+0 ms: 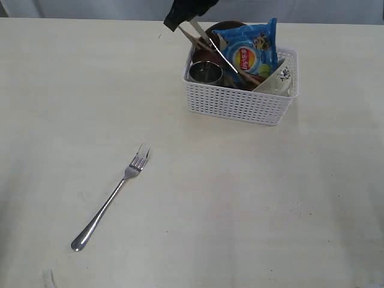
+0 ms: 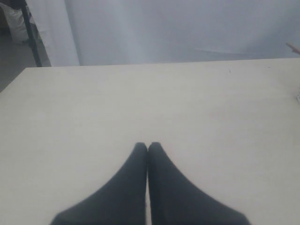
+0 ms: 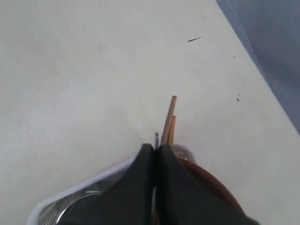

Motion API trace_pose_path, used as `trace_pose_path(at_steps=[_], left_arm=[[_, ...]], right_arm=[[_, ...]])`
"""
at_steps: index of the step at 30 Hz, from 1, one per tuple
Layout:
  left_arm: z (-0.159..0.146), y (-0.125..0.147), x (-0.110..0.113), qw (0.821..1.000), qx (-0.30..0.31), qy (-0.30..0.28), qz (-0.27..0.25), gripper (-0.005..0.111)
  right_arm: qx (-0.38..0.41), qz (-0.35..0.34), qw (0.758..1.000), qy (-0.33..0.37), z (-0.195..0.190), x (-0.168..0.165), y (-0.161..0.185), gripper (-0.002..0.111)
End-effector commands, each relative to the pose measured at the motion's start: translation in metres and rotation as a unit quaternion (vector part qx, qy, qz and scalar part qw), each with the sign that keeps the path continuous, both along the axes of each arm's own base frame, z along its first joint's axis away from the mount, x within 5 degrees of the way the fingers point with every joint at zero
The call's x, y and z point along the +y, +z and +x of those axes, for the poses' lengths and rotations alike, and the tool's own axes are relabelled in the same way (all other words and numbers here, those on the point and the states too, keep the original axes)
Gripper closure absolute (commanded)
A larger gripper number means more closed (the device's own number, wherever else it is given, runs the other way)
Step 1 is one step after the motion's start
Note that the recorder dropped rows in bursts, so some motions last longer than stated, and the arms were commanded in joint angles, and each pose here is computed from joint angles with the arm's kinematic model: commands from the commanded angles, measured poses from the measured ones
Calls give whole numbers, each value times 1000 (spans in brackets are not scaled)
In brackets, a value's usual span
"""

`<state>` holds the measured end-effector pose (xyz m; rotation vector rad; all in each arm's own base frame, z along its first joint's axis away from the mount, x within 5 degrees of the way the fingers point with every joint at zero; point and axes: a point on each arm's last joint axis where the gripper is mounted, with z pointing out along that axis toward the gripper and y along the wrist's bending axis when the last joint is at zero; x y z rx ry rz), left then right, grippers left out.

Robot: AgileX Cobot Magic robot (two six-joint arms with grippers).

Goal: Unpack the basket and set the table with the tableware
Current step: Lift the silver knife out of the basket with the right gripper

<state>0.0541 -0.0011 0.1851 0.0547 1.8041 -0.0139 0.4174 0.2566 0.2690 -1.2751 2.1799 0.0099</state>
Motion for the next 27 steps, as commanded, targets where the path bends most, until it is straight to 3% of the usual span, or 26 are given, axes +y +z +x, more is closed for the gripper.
trace_pose_path(at_steps=[1, 27], left_arm=[[0, -1, 0, 1000, 0, 1, -6, 107], [0, -1, 0, 1000, 0, 2, 4, 107]], right_arm=[[-37, 5, 999, 7, -5, -6, 27, 109], [-79, 101, 991, -34, -44, -25, 114, 109]])
